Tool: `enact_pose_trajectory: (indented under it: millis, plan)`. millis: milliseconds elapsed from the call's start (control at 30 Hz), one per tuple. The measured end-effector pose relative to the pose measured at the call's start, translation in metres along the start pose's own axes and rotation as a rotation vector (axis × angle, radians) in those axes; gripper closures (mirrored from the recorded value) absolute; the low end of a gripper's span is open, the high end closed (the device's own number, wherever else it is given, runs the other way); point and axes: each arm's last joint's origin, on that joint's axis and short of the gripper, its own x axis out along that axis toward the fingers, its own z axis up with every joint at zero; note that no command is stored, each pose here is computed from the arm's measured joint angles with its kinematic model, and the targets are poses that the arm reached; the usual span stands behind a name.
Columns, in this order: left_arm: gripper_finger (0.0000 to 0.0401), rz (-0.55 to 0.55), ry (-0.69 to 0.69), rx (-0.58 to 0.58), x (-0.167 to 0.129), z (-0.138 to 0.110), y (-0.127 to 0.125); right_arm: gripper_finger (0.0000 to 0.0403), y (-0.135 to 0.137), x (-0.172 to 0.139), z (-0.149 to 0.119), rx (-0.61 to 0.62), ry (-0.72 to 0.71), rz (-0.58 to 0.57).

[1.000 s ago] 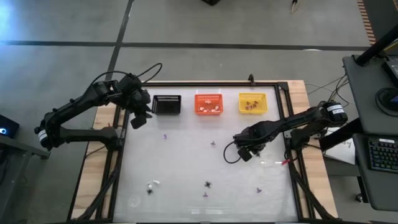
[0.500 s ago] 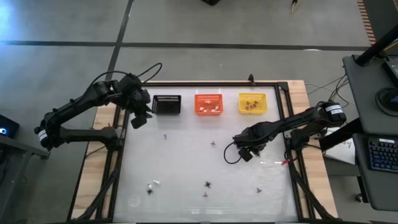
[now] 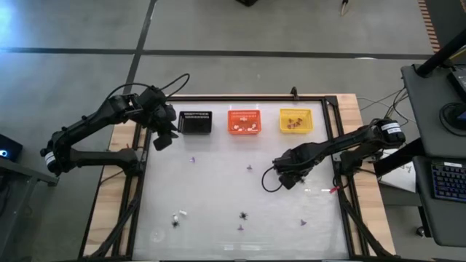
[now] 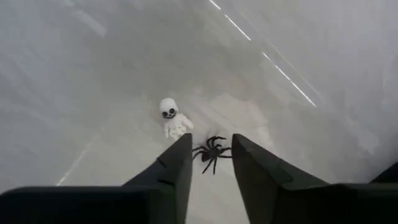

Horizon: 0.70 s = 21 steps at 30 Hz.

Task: Sort Halloween decoration
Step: Put the top skeleton toy into the orange bin

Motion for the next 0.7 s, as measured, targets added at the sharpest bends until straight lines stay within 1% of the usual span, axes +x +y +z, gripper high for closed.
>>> enact_pose_trajectory:
  millis: [133, 267, 567, 700]
  plan:
    - [0.0264, 0.000, 0.000, -0.006, 0.000, 0.000, 0.000, 0.0268, 0.005, 0.002, 0.003, -0.062, -0.027, 0.058]
    - [0.0264, 0.000, 0.000, -0.007, 0.000, 0.000, 0.000, 0.0256, 0.007, 0.010, 0.003, -0.089, -0.036, 0.115]
    - [0.0264, 0.000, 0.000, -0.007, 0.000, 0.000, 0.000, 0.0252, -0.006, 0.031, -0.003, -0.051, 0.005, 0.063]
    - [0.0264, 0.000, 0.001, 0.001, 0.000, 0.000, 0.000, 0.0252, -0.005, 0.035, -0.003, -0.061, 0.003, 0.100]
